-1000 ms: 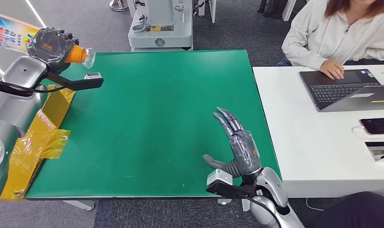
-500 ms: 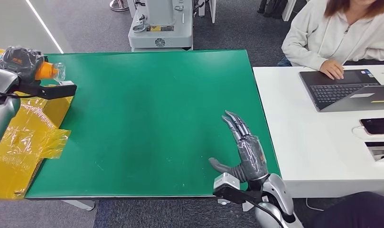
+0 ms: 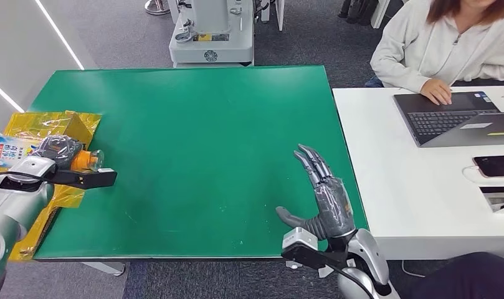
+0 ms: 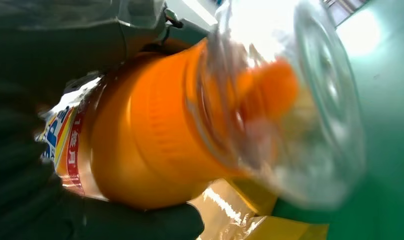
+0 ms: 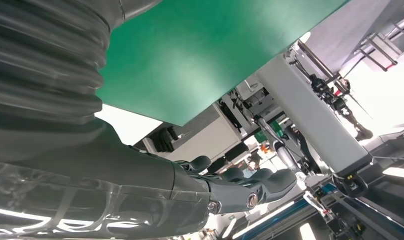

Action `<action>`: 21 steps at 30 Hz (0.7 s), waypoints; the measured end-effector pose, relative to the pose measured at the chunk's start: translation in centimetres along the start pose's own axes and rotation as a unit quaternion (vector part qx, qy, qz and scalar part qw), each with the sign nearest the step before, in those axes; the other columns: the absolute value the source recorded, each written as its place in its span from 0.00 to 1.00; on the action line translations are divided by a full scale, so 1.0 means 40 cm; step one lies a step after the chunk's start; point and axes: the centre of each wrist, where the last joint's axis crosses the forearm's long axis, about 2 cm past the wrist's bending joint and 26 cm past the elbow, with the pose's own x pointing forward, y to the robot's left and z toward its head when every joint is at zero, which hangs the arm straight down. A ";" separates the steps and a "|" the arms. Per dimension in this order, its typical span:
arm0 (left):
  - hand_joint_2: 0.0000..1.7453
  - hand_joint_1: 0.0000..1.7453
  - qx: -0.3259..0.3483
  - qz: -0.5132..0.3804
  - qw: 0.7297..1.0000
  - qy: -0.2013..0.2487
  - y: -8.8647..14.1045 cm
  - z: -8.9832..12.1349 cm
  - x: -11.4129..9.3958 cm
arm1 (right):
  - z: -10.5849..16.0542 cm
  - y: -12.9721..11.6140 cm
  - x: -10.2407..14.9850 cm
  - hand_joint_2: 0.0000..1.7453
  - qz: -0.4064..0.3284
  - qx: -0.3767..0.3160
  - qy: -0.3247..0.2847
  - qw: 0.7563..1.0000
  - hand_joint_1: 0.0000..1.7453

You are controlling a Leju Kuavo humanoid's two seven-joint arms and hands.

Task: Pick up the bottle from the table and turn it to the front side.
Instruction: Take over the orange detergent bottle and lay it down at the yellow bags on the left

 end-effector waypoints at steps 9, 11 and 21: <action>1.00 1.00 -0.014 0.021 1.000 -0.015 -0.021 -0.001 0.057 | 0.027 0.005 0.011 1.00 0.000 0.007 0.006 1.000 0.00; 1.00 1.00 -0.021 0.027 0.999 -0.019 -0.032 0.001 0.070 | 0.031 0.003 0.008 1.00 0.003 0.010 0.005 1.000 0.00; 1.00 1.00 -0.050 0.035 0.998 -0.023 -0.118 0.021 0.128 | 0.047 -0.008 -0.005 1.00 0.008 0.015 0.007 1.000 0.00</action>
